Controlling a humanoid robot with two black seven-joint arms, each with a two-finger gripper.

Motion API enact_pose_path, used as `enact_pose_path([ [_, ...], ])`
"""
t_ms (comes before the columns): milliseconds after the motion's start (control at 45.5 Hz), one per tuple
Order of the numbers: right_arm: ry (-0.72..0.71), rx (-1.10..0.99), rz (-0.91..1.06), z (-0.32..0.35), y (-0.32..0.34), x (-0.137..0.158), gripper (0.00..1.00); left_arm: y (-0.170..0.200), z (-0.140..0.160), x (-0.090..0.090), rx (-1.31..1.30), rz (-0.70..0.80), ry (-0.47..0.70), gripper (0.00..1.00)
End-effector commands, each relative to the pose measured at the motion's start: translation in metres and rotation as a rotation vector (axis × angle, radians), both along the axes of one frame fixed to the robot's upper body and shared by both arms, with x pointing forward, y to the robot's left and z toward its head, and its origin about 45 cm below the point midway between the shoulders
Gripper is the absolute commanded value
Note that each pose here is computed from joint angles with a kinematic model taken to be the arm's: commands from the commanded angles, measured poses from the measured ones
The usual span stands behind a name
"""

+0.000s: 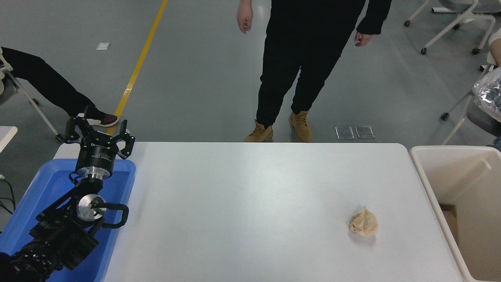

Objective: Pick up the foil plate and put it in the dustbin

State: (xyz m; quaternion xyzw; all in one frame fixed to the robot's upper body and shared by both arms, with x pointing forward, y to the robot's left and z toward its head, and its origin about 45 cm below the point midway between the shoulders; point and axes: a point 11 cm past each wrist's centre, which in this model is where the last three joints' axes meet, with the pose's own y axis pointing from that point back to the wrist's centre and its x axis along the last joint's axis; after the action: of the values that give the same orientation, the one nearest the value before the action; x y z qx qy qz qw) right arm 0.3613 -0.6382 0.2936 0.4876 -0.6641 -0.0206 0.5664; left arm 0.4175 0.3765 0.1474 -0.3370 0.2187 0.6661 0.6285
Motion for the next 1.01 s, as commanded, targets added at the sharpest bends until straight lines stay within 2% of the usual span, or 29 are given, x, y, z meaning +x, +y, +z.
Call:
enact_pose_path([
  [0, -0.013, -0.054, -0.192, -0.078, -0.024, -0.053, 0.00, 0.000, 0.000, 0.000, 0.000, 0.001, 0.000, 0.99],
  [308, 0.036, -0.067, -0.279, -0.161, -0.008, -0.099, 0.00, 0.000, 0.000, 0.000, -0.001, 0.000, 0.000, 0.99],
  [549, 0.060, -0.039, -0.304, -0.195, 0.005, -0.116, 0.00, 0.000, 0.000, 0.000, 0.000, 0.001, 0.000, 0.99],
  [791, 0.072, -0.037, -0.307, -0.199, 0.006, -0.121, 0.00, 0.000, 0.000, 0.000, -0.001, 0.000, 0.000, 0.99],
  [857, 0.075, -0.035, -0.308, -0.200, 0.007, -0.120, 0.38, 0.000, 0.000, 0.000, 0.000, 0.001, 0.000, 0.99],
  [879, 0.076, -0.034, -0.307, -0.201, 0.008, -0.120, 0.46, 0.000, 0.000, 0.000, -0.001, 0.000, 0.000, 0.99],
  [989, 0.084, -0.037, -0.302, -0.202, 0.008, -0.121, 0.71, 0.000, 0.000, 0.000, 0.000, 0.001, 0.000, 0.99],
])
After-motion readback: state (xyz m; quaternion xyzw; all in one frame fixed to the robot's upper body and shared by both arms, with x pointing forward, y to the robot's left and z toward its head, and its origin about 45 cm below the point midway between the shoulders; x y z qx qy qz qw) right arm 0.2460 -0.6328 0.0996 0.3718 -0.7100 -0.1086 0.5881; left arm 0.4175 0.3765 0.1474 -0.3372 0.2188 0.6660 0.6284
